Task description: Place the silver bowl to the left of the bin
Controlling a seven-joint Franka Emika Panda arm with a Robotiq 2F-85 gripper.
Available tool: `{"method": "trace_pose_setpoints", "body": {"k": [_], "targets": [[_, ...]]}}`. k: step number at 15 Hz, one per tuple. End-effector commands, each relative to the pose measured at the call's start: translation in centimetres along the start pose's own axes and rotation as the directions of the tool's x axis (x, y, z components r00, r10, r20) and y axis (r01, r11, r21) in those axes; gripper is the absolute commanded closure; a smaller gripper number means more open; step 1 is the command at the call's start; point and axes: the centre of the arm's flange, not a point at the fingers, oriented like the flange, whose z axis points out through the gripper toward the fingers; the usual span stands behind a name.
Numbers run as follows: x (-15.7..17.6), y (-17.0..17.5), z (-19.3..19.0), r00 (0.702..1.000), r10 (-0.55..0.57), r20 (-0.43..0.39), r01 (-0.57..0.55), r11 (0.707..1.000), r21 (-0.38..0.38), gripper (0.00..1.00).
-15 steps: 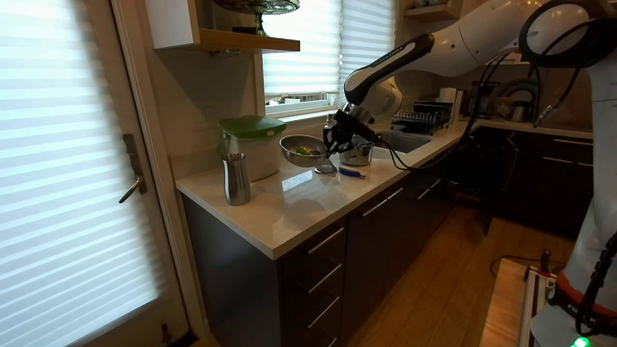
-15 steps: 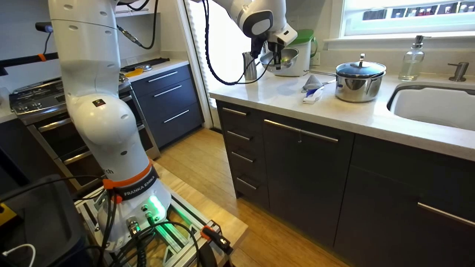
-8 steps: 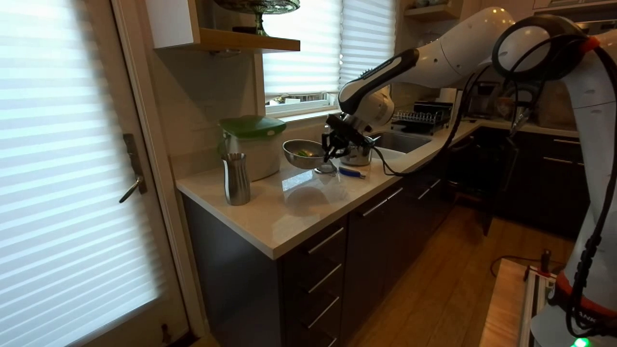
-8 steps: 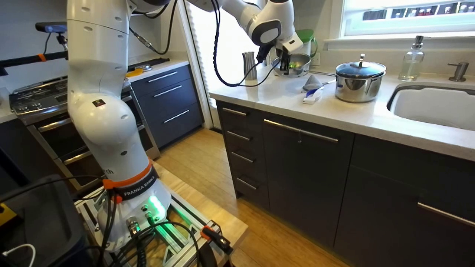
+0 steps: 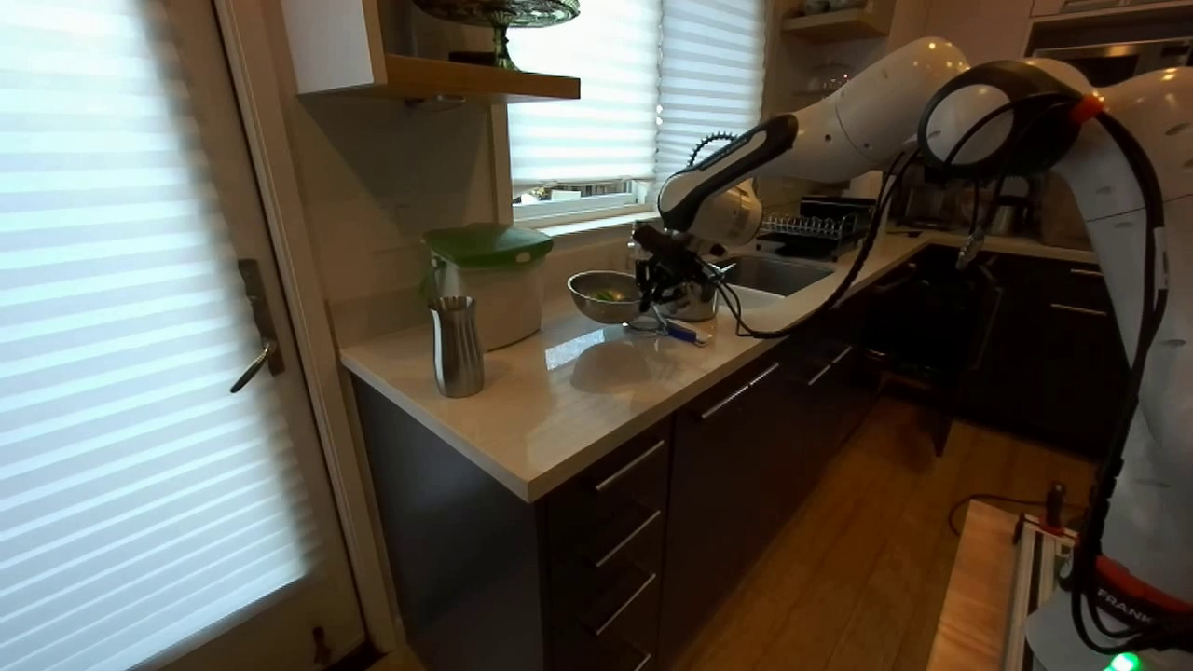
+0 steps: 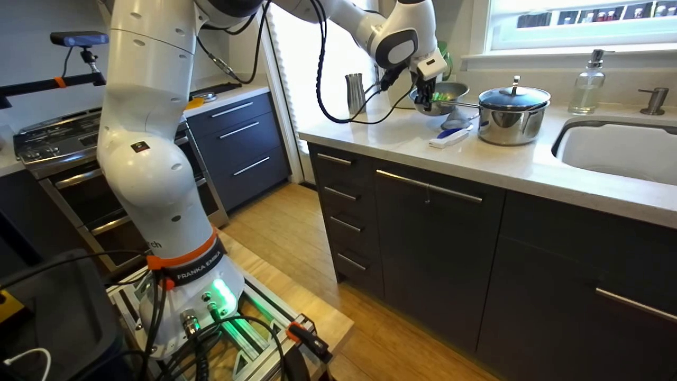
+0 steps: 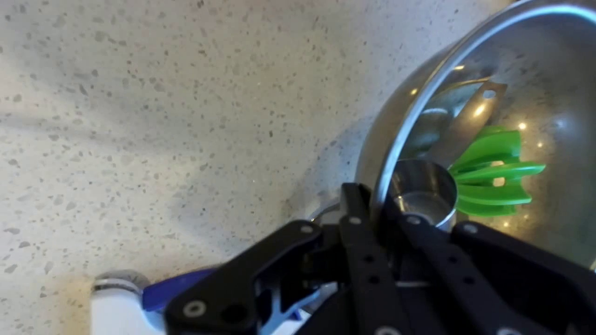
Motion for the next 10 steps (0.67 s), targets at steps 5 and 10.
{"method": "trace_pose_setpoints", "body": {"k": [5, 10], "targets": [[1.8, -4.2, 2.3, 0.995, 0.087, -0.044, -0.086, 0.996, 0.027, 0.98], [2.4, -8.5, 4.1, 0.989, 0.128, -0.074, -0.126, 0.992, 0.026, 0.98]]}}
